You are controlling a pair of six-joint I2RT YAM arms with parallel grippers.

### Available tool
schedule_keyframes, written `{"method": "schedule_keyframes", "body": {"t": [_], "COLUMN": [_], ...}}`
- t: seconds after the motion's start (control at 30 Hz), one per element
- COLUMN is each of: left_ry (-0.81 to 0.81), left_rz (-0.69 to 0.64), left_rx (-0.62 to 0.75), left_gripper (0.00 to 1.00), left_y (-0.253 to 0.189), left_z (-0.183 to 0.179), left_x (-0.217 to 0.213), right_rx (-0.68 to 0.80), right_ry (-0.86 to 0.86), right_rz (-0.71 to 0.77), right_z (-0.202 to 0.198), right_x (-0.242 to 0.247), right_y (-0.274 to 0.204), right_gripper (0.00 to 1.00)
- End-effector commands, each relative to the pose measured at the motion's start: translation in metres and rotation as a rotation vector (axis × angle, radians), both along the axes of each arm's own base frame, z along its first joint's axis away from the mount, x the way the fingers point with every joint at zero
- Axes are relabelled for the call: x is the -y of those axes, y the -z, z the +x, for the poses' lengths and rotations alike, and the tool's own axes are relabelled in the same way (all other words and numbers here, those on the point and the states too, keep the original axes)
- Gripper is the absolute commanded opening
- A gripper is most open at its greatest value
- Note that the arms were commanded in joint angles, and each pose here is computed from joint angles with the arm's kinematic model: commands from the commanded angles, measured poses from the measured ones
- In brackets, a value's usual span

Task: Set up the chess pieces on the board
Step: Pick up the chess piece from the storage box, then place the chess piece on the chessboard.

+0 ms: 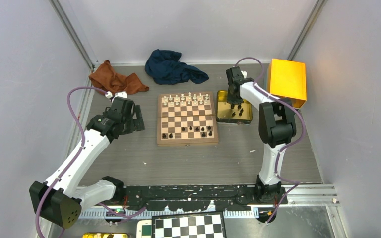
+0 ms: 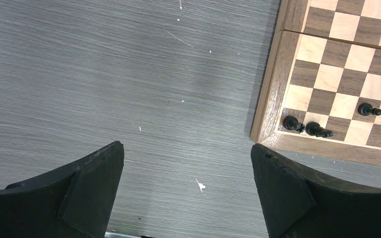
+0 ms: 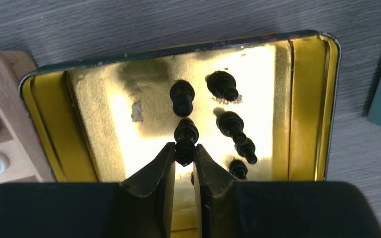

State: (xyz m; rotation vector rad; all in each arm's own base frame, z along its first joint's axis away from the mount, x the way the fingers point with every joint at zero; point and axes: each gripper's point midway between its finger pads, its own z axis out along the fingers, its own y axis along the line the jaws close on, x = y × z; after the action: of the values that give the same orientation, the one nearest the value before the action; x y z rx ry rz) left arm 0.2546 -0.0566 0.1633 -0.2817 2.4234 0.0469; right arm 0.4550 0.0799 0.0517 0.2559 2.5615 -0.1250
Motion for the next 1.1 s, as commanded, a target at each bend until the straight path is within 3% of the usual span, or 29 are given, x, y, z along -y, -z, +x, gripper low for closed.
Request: {"method": "schedule_keyframes", "body": {"t": [0.0, 0.27, 0.53, 0.8, 1.07], "left_ry": [0.009, 0.015, 0.021, 0.034, 0.037], "left_rz": [-0.019, -0.031, -0.039, -0.054, -0.073], "left_rx": [0.044, 0.052, 0.055, 0.057, 0.055], "left_gripper": [1.0, 1.0, 1.0, 1.0, 1.0], "left_y": [-0.009, -0.009, -0.007, -0.004, -0.001], "left_z": [0.01, 0.01, 0.008, 0.007, 0.003], "left_x": [0.004, 0.006, 0.007, 0.01, 0.011], "right_rx": [0.113, 0.147, 0.158, 0.15, 0.125], "right_ry": [-0.034, -0.13, -0.287, -0.407, -0.485], "right_rz": [0.038, 0.032, 0.039, 0.059, 0.053], "right_z": [-0.001, -0.027, -0.079, -0.131, -0.159], "right_x": [-0.016, -0.051, -0.116, -0.169, -0.203], "right_y": [-0.055, -0.091, -0.118, -0.128, -0.121], "right_gripper": [0.02, 0.01, 0.01, 0.01, 0.01]}}
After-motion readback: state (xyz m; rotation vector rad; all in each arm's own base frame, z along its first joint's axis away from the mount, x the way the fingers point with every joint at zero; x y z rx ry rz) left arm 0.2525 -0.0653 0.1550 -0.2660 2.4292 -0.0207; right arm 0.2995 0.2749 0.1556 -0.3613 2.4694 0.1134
